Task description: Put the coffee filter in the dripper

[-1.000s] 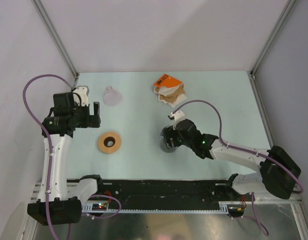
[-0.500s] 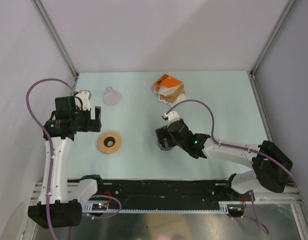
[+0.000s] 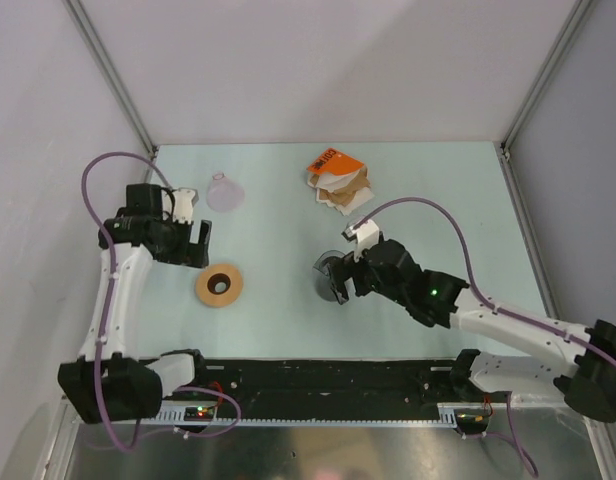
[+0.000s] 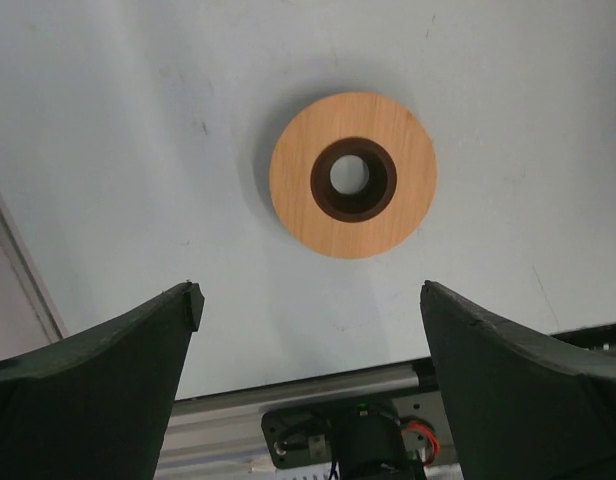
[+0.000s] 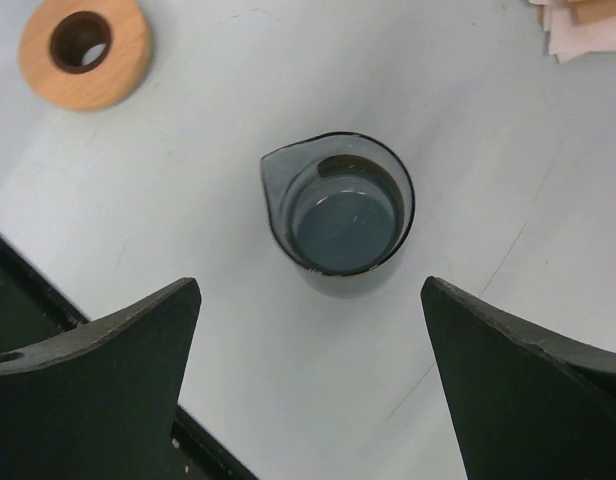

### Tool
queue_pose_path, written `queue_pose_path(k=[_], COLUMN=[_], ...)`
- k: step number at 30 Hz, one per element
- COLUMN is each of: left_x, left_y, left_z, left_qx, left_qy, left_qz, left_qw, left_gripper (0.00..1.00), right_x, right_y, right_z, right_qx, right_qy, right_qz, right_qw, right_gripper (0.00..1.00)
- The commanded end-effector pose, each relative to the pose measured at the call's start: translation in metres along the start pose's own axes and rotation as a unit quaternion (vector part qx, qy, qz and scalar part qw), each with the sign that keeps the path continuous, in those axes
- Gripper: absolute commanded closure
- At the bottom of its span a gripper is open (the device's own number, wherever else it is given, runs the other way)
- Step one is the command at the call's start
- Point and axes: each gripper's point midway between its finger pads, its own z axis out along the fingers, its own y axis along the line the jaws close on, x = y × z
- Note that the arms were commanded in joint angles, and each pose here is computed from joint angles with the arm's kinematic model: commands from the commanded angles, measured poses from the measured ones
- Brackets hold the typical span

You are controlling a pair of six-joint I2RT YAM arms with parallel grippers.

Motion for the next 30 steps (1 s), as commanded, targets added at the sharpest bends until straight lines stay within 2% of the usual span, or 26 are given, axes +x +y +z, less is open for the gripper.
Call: queue_pose_path(k=[1, 5, 9, 13, 16, 20, 30], left_x=[0.021, 0.034, 0.046, 0.052, 0.052, 0.053, 0.064], left_y=[-0.001, 0.001, 0.002, 0.007, 0.010, 0.013, 0.025], left_z=[0.020, 0.039, 0.057, 0.074, 0.087, 0.102, 0.131], left_qx=[0.058, 0.135, 0.203, 0.249, 0.275, 0.294, 0.287], left_qy=[0.065, 0.122, 0.162, 0.176, 0.181, 0.188, 0.203], left_qz=[0.007, -0.065, -0.135, -0.179, -0.192, -0.195, -0.182], left_qw=[0.996, 0.981, 0.956, 0.935, 0.924, 0.917, 0.918], left_gripper=[0.02, 0.02, 0.02, 0.02, 0.02, 0.08, 0.23], right_x=[-0.028, -0.040, -0.044, -0.039, -0.036, -0.032, -0.037], right_y=[0.018, 0.016, -0.008, -0.030, -0.035, -0.046, -0.054], right_z=[-0.031, -0.053, -0.060, -0.063, -0.066, -0.069, -0.071], right_qx=[-0.076, -0.127, -0.110, -0.094, -0.109, -0.104, -0.106], right_qy=[-0.024, -0.022, -0.009, 0.007, 0.019, 0.031, 0.033], right_qz=[-0.038, -0.033, 0.002, 0.034, 0.050, 0.063, 0.062], right_qw=[0.996, 0.991, 0.994, 0.995, 0.993, 0.992, 0.992], right_gripper=[0.00, 0.00, 0.01, 0.01, 0.01, 0.00, 0.02])
